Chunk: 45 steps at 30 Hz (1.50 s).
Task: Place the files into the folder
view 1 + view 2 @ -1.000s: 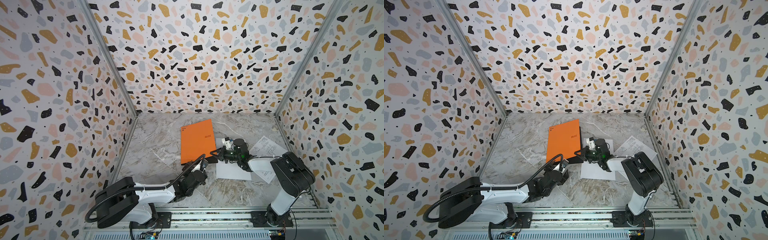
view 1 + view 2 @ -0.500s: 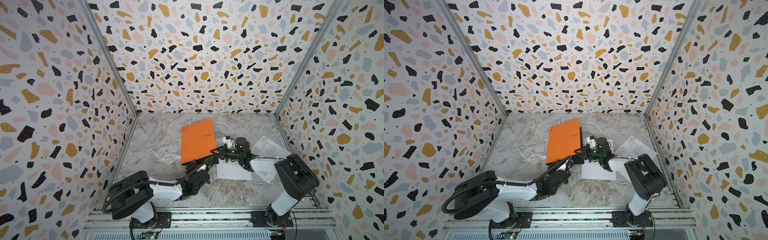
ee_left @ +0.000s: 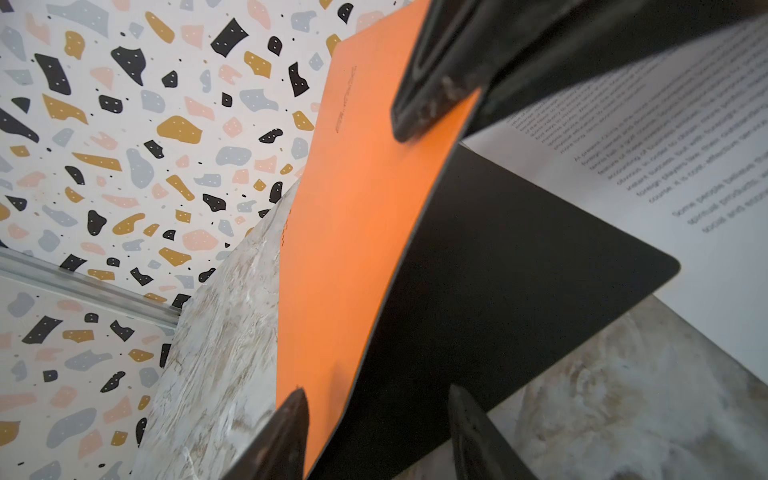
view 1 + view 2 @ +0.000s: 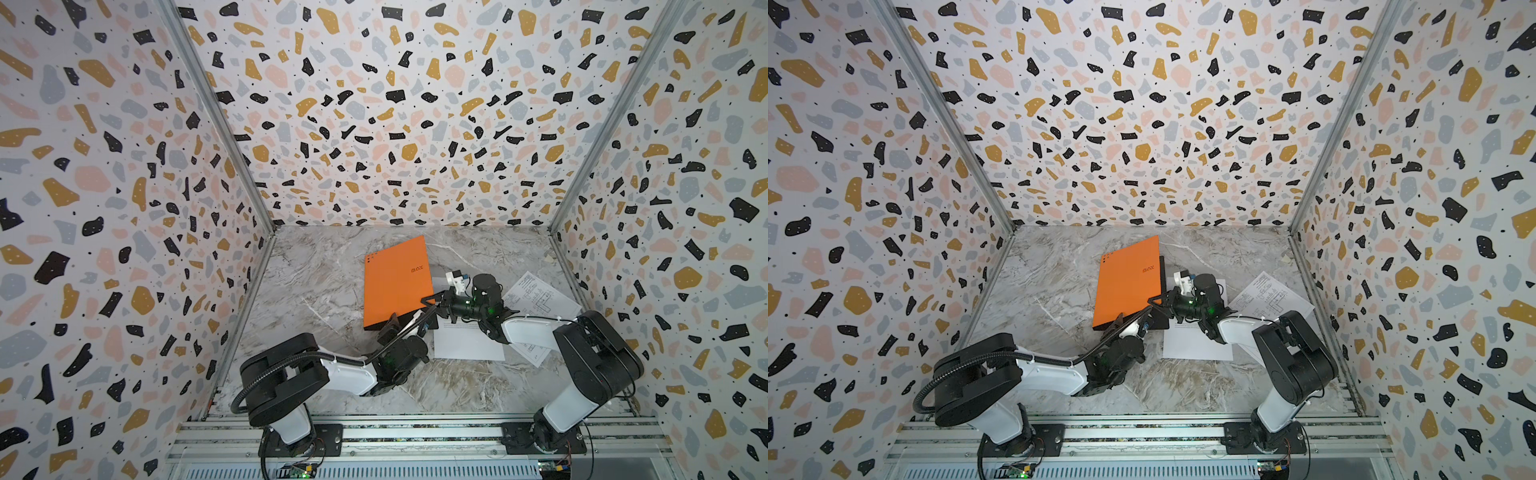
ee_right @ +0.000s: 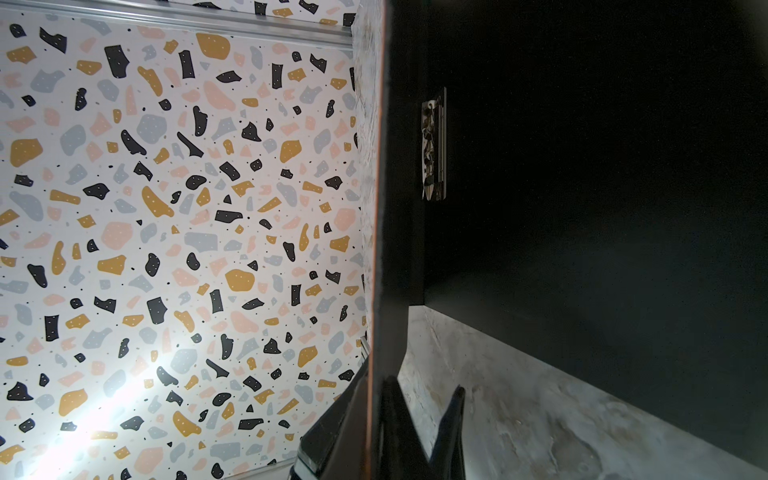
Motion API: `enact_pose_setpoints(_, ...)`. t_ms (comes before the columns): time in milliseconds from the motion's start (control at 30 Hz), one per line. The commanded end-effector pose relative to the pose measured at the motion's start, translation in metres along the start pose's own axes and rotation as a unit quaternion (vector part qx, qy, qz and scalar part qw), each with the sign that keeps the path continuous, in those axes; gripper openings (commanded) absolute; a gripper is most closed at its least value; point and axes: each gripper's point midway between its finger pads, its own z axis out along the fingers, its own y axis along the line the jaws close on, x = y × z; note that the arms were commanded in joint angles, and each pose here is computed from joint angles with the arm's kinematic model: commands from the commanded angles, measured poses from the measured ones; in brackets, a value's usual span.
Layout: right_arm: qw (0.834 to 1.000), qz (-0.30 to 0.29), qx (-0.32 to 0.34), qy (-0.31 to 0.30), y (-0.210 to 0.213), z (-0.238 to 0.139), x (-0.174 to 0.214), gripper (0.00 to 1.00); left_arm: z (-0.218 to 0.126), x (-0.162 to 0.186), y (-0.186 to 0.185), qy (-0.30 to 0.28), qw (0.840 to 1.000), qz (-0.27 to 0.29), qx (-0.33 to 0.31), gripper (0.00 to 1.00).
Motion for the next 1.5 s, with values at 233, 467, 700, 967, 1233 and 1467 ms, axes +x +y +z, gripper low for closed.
enact_pose_setpoints(233, 0.999, -0.025, -0.040, 0.001, 0.030, -0.009, 0.003, 0.10, 0.008, -0.008, 0.009, -0.016, 0.999, -0.038, -0.029, 0.29)
enact_pose_setpoints(467, 0.999, -0.028, -0.044, 0.004, 0.033, -0.010, 0.004, 0.11, 0.013, -0.008, 0.012, -0.018, 0.999, -0.043, -0.022, 0.03)
enact_pose_setpoints(700, 0.999, -0.030, -0.044, 0.005, 0.033, -0.010, 0.005, 0.18, 0.014, -0.004, 0.015, -0.017, 0.999, -0.044, -0.016, 0.00)
enact_pose_setpoints(967, 0.998, -0.055, -0.031, 0.001, 0.037, -0.009, 0.000, 0.54, 0.011, -0.004, 0.024, -0.018, 0.998, -0.058, -0.023, 0.00)
enact_pose_setpoints(1233, 0.985, -0.155, 0.017, -0.069, 0.037, -0.023, -0.019, 0.77, 0.003, -0.011, 0.039, -0.033, 0.995, -0.091, -0.029, 0.00)
enact_pose_setpoints(1467, 0.990, -0.114, 0.076, -0.021, -0.034, 0.001, -0.022, 0.74, -0.004, -0.014, 0.054, -0.051, 0.988, -0.144, -0.034, 0.00)
